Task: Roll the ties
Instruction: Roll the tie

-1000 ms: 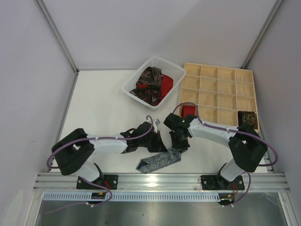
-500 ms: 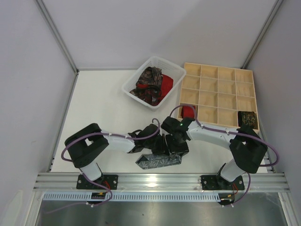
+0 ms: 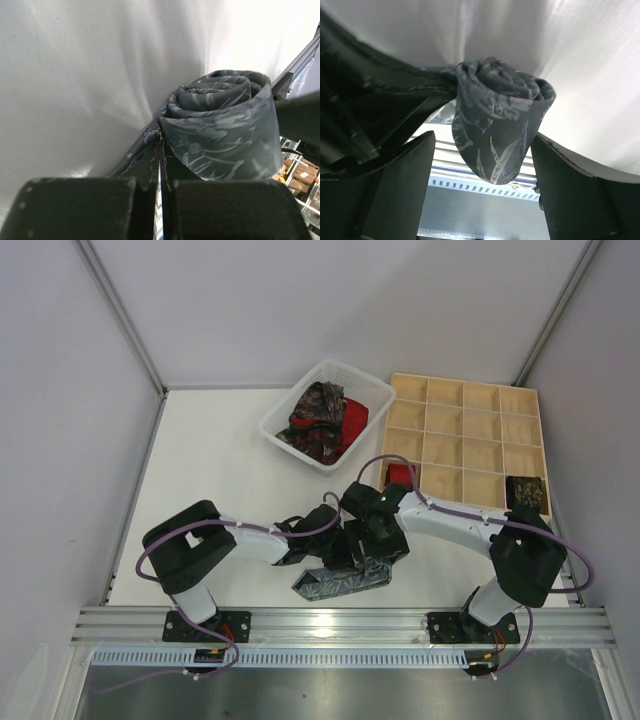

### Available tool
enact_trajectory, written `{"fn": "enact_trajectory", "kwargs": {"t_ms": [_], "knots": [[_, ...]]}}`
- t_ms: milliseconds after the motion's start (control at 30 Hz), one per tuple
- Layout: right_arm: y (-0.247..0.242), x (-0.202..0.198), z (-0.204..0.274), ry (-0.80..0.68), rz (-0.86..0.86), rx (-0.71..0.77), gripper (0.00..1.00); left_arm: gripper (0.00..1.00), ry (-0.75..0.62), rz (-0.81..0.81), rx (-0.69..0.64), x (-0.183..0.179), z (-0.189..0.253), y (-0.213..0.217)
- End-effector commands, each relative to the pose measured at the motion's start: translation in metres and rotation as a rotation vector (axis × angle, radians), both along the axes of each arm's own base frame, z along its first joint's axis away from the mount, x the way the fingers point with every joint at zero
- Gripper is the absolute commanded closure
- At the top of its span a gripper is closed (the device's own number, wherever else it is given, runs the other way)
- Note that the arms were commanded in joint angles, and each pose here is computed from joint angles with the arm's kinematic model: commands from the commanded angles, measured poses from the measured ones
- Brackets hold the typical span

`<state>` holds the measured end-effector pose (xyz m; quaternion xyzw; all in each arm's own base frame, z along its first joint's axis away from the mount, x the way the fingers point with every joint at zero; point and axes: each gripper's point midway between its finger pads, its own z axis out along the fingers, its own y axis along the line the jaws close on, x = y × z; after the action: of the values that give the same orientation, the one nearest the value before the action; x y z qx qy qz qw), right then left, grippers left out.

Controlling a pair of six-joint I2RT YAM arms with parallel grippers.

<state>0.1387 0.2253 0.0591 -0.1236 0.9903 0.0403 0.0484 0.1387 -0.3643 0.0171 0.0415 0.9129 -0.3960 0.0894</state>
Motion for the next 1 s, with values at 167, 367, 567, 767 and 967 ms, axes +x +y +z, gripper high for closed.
{"fn": "enact_trajectory", "kwargs": {"t_ms": [167,367,567,767,967], "knots": [[-0.003,0.017,0.008,-0.025,-0.115,0.143,0.17,0.99,-0.07,0.027,-0.002,0.013,0.017,0.0],[-0.004,0.033,0.031,-0.062,-0.167,0.258,0.16,0.99,-0.095,0.02,-0.01,0.008,0.03,0.007],[-0.011,0.052,0.043,-0.083,-0.21,0.337,0.16,1.0,-0.099,-0.019,0.014,-0.01,0.035,0.013],[-0.021,0.079,0.049,-0.131,-0.235,0.327,0.19,1.0,-0.005,-0.015,0.049,-0.034,0.013,0.024],[-0.017,0.098,0.051,-0.159,-0.228,0.358,0.21,1.0,0.033,0.011,0.151,-0.033,-0.009,0.038]]}}
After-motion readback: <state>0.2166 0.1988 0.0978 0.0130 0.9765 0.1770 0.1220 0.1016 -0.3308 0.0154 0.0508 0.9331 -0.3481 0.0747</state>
